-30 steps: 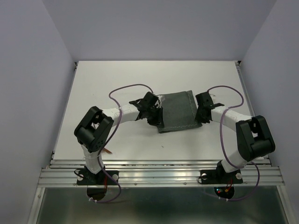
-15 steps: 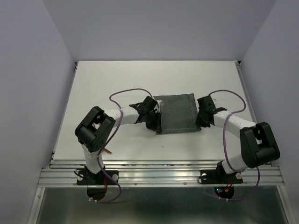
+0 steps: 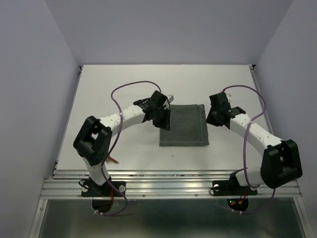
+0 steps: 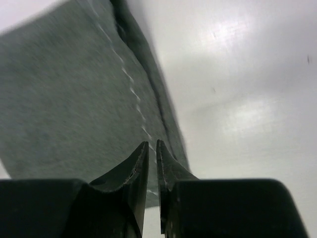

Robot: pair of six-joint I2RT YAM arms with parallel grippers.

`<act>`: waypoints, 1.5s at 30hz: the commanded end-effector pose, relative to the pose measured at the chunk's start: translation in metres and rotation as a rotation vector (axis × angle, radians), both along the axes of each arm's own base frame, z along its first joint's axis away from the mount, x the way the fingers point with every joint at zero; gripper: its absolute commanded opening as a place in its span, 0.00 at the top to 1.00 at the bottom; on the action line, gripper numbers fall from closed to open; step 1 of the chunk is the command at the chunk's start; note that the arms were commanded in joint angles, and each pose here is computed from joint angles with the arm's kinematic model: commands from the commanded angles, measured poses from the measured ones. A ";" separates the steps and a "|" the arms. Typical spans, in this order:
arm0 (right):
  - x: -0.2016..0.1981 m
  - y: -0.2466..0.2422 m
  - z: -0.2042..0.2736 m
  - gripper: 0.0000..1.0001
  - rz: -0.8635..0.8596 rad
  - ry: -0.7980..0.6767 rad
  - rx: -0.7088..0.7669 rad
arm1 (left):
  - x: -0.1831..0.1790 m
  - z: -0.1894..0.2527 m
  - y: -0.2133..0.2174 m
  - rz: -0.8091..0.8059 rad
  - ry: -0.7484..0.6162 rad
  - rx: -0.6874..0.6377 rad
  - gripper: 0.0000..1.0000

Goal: Fold the napkin into a case and place the utensils inside
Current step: Move the square-folded napkin to the center of the board, then pick up the top corner of the square-folded napkin from the center of the board.

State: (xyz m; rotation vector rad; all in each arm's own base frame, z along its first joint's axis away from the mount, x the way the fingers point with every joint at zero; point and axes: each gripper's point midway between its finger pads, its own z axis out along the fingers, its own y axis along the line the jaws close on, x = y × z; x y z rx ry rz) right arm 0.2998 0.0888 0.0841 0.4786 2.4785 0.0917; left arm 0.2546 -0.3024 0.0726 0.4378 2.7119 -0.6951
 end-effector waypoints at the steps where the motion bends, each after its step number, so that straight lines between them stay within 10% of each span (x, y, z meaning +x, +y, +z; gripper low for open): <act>1: 0.057 0.006 0.042 0.83 -0.003 -0.129 -0.047 | 0.059 0.036 -0.005 0.032 -0.126 -0.026 0.75; 14: 0.156 0.026 0.022 0.88 0.042 -0.120 -0.076 | 0.167 0.014 -0.014 0.107 -0.145 -0.036 0.75; 32: 0.169 0.010 -0.034 0.91 0.018 -0.027 -0.127 | 0.166 -0.008 -0.013 0.093 -0.104 -0.015 0.75; 37: 0.159 0.010 0.032 0.67 0.030 -0.147 -0.086 | 0.157 0.034 -0.004 0.095 -0.168 -0.036 0.74; 45: 0.069 0.011 0.031 0.62 0.029 -0.041 0.048 | 0.141 0.086 0.025 0.167 -0.276 -0.017 0.73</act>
